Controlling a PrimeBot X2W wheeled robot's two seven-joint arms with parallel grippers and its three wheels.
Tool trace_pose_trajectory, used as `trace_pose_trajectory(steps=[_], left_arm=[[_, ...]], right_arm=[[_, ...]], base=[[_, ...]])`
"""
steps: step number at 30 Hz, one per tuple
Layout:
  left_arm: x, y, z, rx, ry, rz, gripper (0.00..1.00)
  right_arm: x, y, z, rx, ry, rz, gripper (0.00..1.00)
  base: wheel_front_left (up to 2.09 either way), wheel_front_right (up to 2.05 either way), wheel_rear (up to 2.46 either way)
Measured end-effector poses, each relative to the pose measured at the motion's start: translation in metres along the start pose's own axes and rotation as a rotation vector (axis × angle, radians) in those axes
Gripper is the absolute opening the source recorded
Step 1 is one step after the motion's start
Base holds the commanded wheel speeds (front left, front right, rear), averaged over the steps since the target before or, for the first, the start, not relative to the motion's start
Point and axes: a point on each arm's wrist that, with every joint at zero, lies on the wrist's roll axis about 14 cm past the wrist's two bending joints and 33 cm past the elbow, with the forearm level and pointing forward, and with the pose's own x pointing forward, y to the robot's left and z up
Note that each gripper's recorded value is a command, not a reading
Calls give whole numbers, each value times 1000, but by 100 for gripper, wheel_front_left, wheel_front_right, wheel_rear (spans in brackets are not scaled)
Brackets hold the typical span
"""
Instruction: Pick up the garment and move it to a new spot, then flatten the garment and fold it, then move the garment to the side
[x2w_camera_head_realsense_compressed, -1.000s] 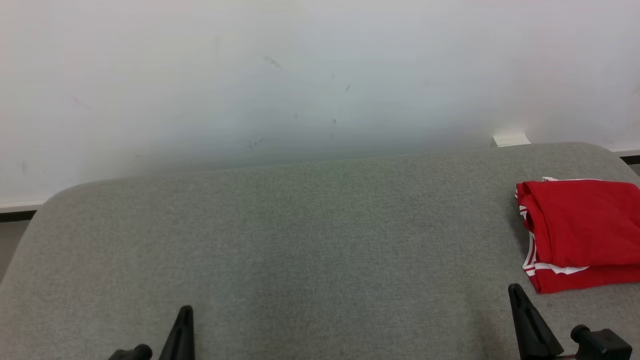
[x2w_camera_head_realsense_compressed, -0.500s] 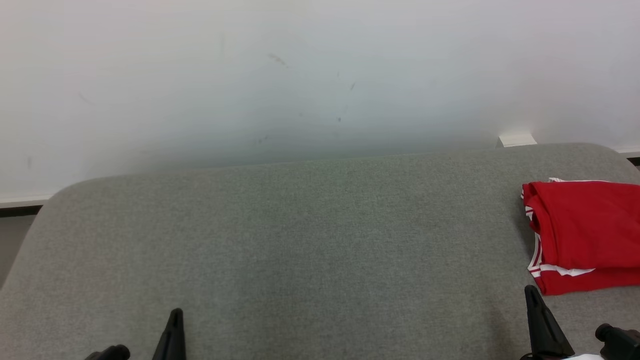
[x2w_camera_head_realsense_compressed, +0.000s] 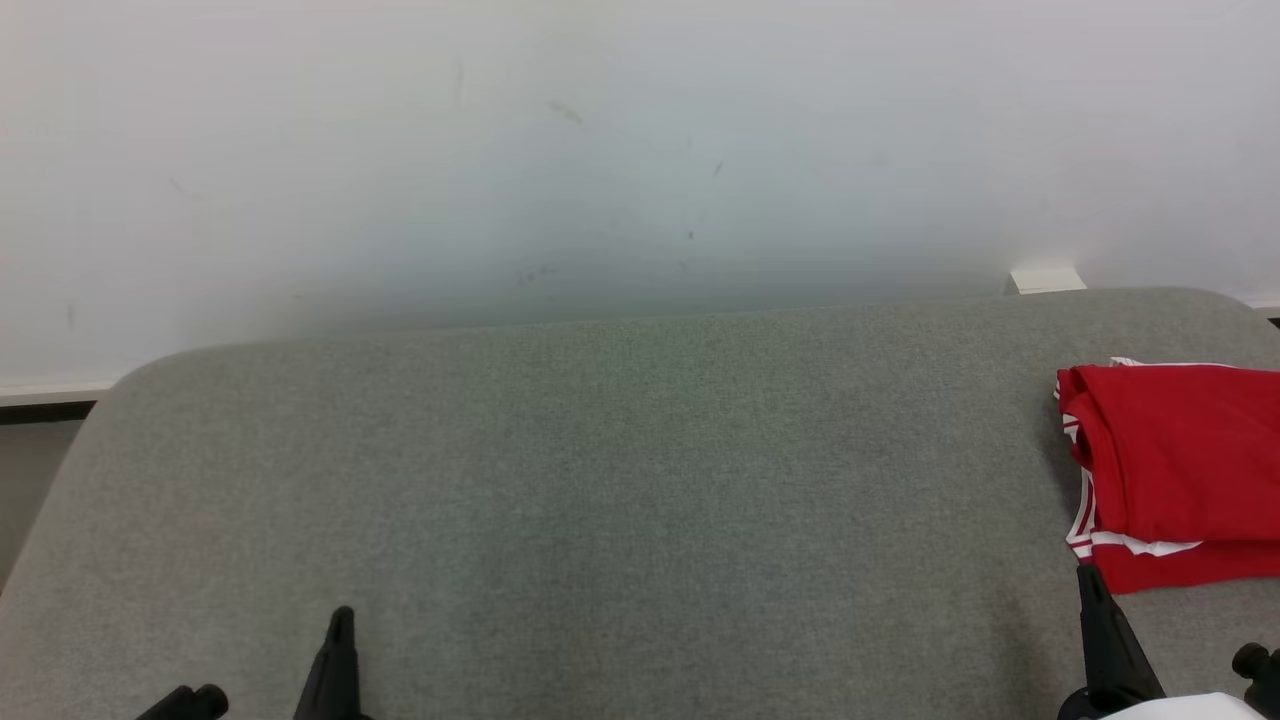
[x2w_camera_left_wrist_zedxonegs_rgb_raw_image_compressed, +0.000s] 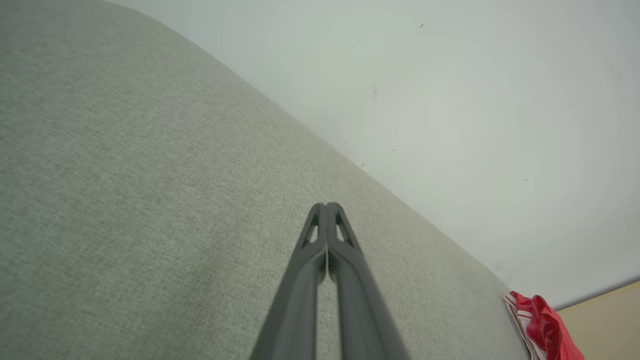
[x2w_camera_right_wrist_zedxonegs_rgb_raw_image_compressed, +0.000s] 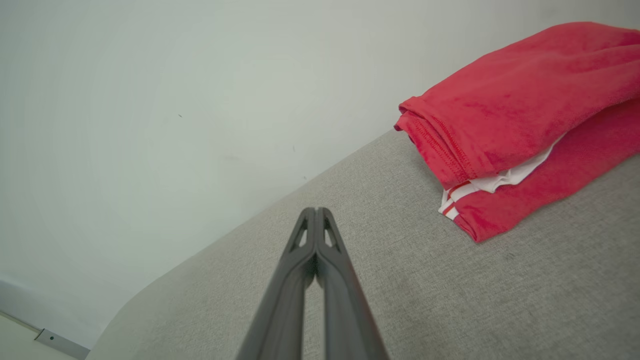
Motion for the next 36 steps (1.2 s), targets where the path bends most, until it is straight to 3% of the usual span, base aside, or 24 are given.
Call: trace_pose_trajectory(steps=[36], left_arm=[[7,9,16,-441,-4,19,0]], right_arm=[[15,0,6,402,6,-23,0]], base=[[0,0,0]])
